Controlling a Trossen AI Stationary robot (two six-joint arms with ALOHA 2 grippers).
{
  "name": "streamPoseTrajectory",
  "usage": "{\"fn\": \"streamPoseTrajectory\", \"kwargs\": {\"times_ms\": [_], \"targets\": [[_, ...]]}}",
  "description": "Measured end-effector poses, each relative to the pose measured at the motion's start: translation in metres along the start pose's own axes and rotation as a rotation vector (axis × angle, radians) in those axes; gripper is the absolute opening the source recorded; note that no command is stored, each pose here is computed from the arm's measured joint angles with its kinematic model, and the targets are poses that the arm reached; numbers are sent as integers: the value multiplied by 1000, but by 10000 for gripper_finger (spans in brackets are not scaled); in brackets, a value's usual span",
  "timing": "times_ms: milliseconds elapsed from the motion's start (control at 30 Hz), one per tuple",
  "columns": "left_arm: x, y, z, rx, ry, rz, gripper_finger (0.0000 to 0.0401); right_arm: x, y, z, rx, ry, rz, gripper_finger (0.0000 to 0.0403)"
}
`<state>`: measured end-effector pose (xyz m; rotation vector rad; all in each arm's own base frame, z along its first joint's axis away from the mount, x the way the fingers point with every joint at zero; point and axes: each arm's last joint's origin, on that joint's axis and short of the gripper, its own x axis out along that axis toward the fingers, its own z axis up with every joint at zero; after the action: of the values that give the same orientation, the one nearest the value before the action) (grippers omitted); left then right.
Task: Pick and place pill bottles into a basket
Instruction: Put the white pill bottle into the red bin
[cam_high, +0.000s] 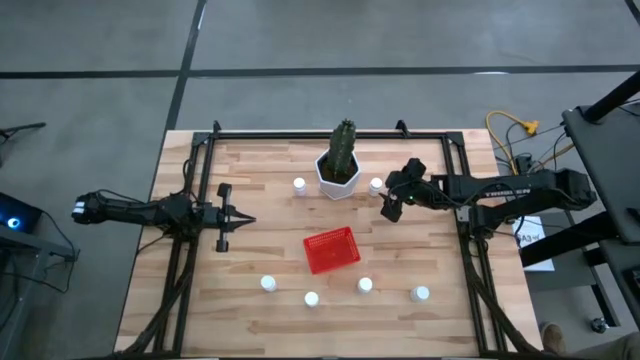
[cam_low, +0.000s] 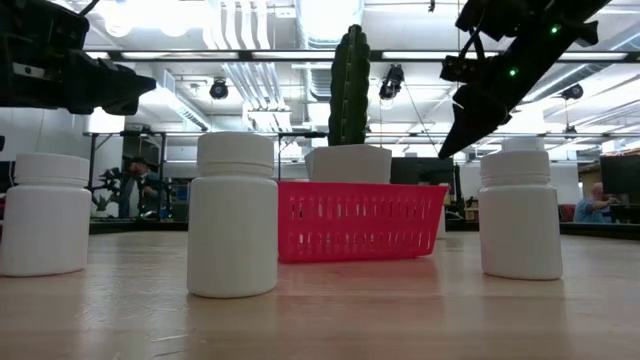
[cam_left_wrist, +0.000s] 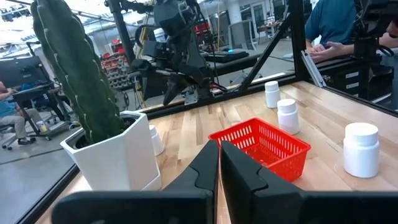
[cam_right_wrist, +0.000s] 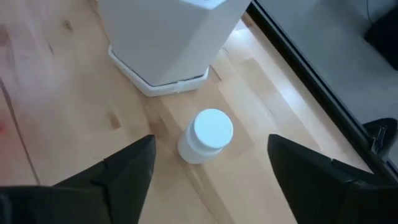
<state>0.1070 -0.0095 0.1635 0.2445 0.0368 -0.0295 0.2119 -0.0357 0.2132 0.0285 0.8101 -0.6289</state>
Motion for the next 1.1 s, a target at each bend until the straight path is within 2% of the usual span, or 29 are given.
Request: {"fn": "streamPoseTrajectory", "kwargs": {"times_ms": [267, 367, 467, 700, 833, 1100], "targets": [[0, 0, 0, 0, 4, -2, 0, 3, 1, -4, -11, 17, 18, 341], [0, 0, 0, 0, 5, -2, 0, 5, 3, -5, -68, 1, 78, 345], [0, 0, -1, 1, 6, -2, 0, 8, 3, -8, -106, -18, 88, 344], [0, 0, -1, 2, 10, -3, 0, 21, -1, -20, -61, -57, 135, 334], [0, -1, -4, 4, 37, -10, 0, 26, -5, -27, -50, -54, 121, 329], [0, -1, -5, 6, 54, -17, 0, 27, -7, -26, 0, -62, 91, 329]]}}
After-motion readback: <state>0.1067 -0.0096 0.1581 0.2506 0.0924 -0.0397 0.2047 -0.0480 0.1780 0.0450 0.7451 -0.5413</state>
